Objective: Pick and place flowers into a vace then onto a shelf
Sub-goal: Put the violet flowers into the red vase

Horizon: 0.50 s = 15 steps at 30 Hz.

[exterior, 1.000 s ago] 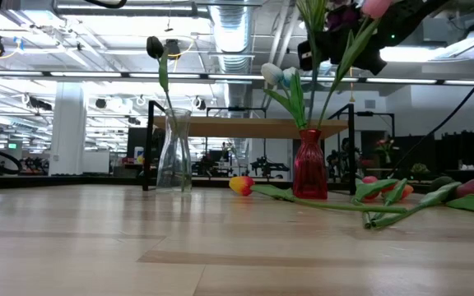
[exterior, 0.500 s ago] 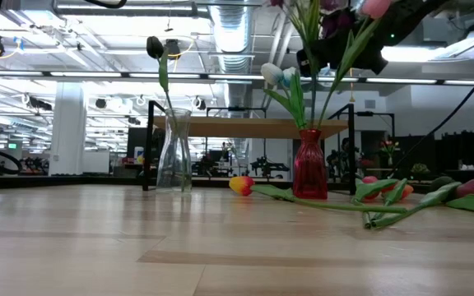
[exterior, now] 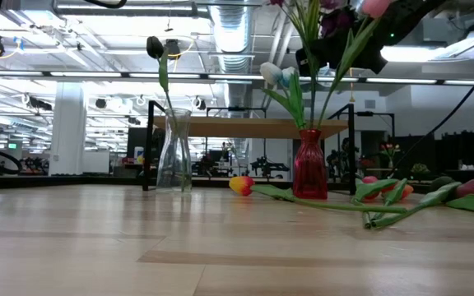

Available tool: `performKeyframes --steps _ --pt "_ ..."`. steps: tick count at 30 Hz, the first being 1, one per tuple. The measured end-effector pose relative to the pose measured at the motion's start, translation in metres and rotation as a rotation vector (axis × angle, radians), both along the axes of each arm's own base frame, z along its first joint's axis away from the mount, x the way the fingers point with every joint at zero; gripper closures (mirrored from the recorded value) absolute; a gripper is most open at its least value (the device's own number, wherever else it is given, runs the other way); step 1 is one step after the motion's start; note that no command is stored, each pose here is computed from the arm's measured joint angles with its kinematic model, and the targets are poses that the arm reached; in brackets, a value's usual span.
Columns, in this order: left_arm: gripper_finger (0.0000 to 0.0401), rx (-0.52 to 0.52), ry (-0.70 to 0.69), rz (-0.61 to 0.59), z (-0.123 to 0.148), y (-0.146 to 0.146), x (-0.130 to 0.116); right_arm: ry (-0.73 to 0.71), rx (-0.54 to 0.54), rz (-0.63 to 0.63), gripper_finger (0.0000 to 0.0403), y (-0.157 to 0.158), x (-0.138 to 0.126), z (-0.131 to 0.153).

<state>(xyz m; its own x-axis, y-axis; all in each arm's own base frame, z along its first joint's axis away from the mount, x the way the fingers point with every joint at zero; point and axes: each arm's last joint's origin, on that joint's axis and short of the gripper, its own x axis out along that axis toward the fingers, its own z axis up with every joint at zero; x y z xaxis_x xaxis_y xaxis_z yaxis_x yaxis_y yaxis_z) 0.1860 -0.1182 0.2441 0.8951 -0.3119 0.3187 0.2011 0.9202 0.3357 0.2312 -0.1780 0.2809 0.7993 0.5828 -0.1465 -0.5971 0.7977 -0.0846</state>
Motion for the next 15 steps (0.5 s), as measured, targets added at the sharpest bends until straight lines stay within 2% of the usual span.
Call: performKeyframes --steps 15 --pt "0.0175 -0.004 0.0 -0.001 0.0001 0.0 0.0 0.053 0.073 -0.013 0.0344 0.0003 -0.0004 0.0003"
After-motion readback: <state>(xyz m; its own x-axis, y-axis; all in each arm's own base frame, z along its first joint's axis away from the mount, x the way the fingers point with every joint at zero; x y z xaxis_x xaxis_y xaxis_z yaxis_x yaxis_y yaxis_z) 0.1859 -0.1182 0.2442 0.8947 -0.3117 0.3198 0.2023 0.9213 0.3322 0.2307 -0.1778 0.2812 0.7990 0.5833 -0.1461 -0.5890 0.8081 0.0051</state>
